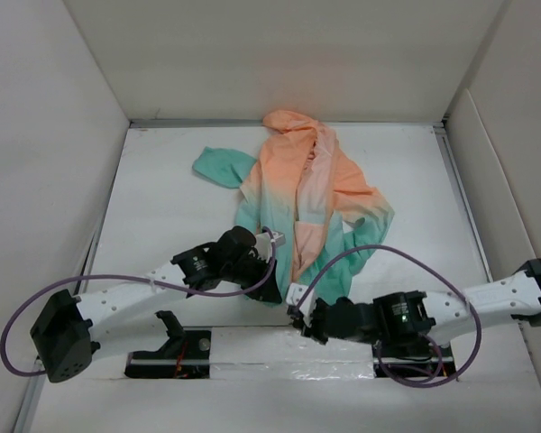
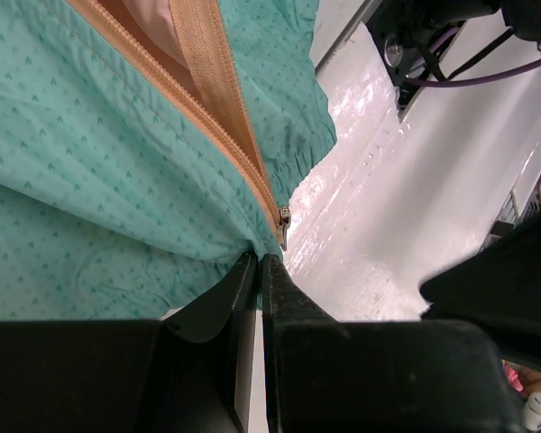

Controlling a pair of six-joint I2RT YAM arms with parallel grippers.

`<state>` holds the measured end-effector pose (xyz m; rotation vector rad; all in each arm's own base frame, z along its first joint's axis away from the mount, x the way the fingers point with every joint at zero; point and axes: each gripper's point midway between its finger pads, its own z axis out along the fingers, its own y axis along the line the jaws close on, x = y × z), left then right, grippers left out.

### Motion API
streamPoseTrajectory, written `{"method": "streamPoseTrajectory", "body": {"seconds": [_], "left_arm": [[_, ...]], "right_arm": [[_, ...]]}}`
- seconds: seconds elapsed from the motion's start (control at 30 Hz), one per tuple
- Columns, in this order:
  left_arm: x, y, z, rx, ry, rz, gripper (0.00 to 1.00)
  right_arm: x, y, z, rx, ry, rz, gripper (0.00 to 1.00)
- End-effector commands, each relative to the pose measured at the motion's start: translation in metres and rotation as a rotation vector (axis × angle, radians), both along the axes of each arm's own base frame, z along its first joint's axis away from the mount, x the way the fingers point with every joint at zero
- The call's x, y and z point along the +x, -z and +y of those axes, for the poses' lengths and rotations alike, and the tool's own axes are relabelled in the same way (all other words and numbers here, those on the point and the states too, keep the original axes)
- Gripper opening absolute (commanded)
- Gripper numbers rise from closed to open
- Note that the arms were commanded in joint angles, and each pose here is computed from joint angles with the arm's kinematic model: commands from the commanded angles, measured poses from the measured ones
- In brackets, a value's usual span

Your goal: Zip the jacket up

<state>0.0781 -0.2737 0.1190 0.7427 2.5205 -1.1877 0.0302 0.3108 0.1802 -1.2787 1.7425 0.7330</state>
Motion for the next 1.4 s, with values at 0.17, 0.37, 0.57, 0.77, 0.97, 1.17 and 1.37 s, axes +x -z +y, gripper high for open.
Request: {"method": "streamPoseTrajectory", "body": {"seconds": [0.17, 0.37, 0.57, 0.77, 0.97, 1.17, 1.37], "left_arm": [[0.001, -0.016, -0.009, -0.036, 0.029, -0.013, 0.0], [0.001, -0.026, -0.013, -0.07, 0.03, -0.021, 0.0], [0.0, -0.027, -0.013, -0.075, 0.039, -0.022, 0.0], [-0.001, -0.027, -0.012, -0.074, 0.04, -0.022, 0.0], [-0.002, -0.027, -0.011, -0.08, 0.037, -0.02, 0.0], [-0.002, -0.028, -0.011, -0.085, 0.038, -0.019, 0.0], [-0.003, -0.028, -0.011, -0.086, 0.04, -0.017, 0.0]], "right_arm": [[0.051, -0.002, -0.023, 0.042, 0.386, -0.265, 0.58], [0.05, 0.019, -0.007, -0.087, 0.444, -0.272, 0.51], [0.044, 0.017, 0.005, -0.063, 0.419, -0.269, 0.5], [0.041, 0.026, 0.012, -0.109, 0.409, -0.279, 0.52], [0.038, 0.031, 0.018, -0.107, 0.392, -0.269, 0.51], [0.042, 0.035, 0.017, -0.138, 0.42, -0.298, 0.49], [0.044, 0.041, 0.018, -0.166, 0.436, -0.32, 0.49]]}}
